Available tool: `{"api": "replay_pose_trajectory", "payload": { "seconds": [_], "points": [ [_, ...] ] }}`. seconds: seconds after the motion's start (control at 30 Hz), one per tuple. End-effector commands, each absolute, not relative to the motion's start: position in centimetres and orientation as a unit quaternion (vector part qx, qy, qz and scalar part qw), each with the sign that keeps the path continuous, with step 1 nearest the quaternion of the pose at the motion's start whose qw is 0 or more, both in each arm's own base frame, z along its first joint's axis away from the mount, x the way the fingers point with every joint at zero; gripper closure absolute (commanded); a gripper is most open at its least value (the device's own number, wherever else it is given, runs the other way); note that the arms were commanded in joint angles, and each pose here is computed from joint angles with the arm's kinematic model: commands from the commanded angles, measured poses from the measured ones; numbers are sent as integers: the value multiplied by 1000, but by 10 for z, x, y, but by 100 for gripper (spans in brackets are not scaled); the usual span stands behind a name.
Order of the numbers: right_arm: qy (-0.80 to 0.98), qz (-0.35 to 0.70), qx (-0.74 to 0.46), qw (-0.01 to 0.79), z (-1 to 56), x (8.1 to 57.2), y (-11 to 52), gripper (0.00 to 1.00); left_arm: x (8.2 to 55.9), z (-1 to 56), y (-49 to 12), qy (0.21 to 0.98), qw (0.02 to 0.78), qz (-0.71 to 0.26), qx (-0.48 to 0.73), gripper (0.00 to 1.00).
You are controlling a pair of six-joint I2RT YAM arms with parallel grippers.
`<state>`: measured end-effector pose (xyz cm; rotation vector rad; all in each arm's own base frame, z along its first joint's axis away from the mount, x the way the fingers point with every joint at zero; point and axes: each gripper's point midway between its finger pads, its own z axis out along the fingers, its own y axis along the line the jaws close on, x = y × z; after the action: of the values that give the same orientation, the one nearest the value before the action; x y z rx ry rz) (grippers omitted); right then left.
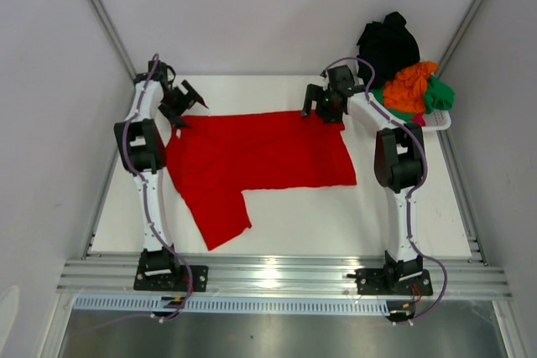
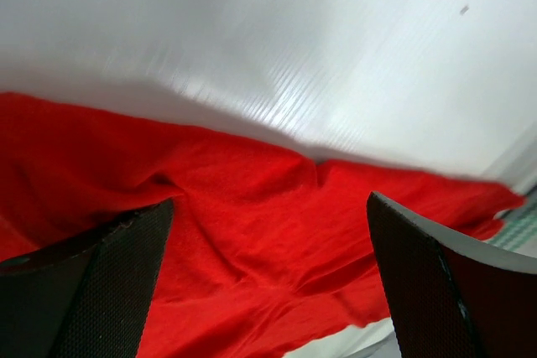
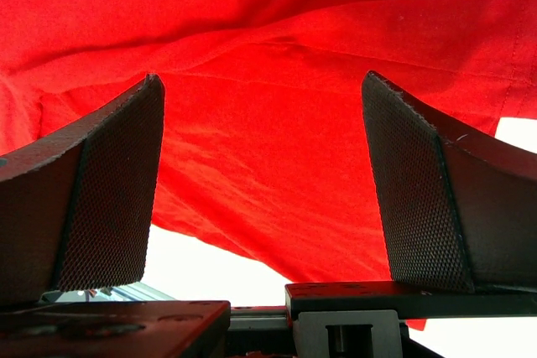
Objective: Fold and stack the t-shirts
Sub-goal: Fold the tshirt
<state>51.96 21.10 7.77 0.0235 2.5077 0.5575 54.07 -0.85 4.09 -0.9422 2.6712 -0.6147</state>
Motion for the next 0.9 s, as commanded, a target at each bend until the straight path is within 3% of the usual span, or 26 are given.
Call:
{"api": "replay_pose_trajectory", "payload": {
  "seconds": [0.0,0.6,0.87],
  "points": [
    [933,209,14,293,83,528,211,9,577,55,-3,881,167,-250,-364,1],
    [933,188,77,297,61,558,191,10,624,68,-14,813,200,-350,-420,0],
    [957,114,68,259,8,556,173,39,617,74,-8,815,209,-337,-423,1]
  ]
}}
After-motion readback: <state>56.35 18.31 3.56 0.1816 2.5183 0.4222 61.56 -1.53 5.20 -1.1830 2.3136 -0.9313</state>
